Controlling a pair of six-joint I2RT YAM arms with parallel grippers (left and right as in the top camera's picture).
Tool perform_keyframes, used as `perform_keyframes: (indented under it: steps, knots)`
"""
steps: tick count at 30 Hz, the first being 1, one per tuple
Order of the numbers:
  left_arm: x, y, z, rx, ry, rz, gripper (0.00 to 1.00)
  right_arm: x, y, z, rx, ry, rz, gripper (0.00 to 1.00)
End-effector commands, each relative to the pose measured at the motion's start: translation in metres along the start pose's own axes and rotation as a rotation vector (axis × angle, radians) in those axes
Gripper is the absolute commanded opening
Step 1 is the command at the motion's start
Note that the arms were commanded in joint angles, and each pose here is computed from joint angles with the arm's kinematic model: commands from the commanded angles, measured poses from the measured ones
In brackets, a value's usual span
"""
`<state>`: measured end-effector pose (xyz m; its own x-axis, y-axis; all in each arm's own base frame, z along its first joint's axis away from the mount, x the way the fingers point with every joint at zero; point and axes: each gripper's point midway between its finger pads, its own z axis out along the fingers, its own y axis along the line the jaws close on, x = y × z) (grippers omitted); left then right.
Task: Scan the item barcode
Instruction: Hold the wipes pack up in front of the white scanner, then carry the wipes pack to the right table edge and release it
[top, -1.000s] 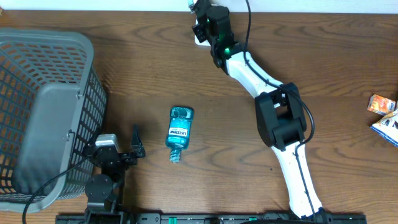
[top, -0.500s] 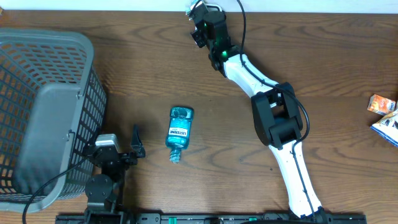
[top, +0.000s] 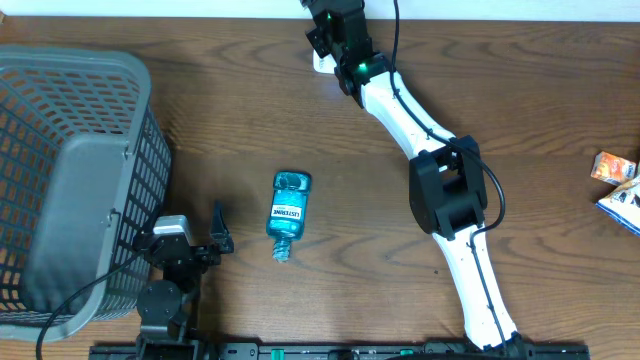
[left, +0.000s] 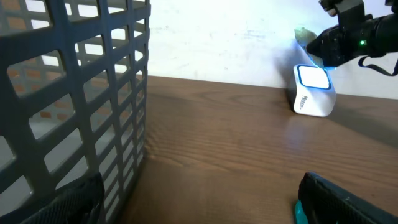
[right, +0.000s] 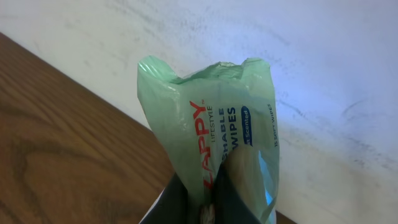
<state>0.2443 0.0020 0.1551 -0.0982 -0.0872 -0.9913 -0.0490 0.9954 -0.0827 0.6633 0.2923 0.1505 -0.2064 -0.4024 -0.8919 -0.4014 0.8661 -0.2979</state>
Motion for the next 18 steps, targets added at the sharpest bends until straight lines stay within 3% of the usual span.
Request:
perform_keyframes:
  steps: [1,9,13,18]
  knots:
    - [0.017,0.006,0.001,-0.026,0.046,-0.003,1.0,-0.022,-0.018,-0.013,0.071,-0.01,0.02,0.01]
    - [0.017,0.005,0.001,-0.026,0.046,-0.003,1.0,-0.008,-0.082,-0.089,0.249,0.313,0.012,0.01]
    - [0.017,0.005,0.001,-0.026,0.046,-0.003,1.0,0.05,-0.124,-0.127,0.286,0.563,0.101,0.01]
    - [0.017,0.005,0.001,-0.026,0.046,-0.003,1.0,0.151,-0.185,-0.173,0.414,0.874,0.321,0.01]
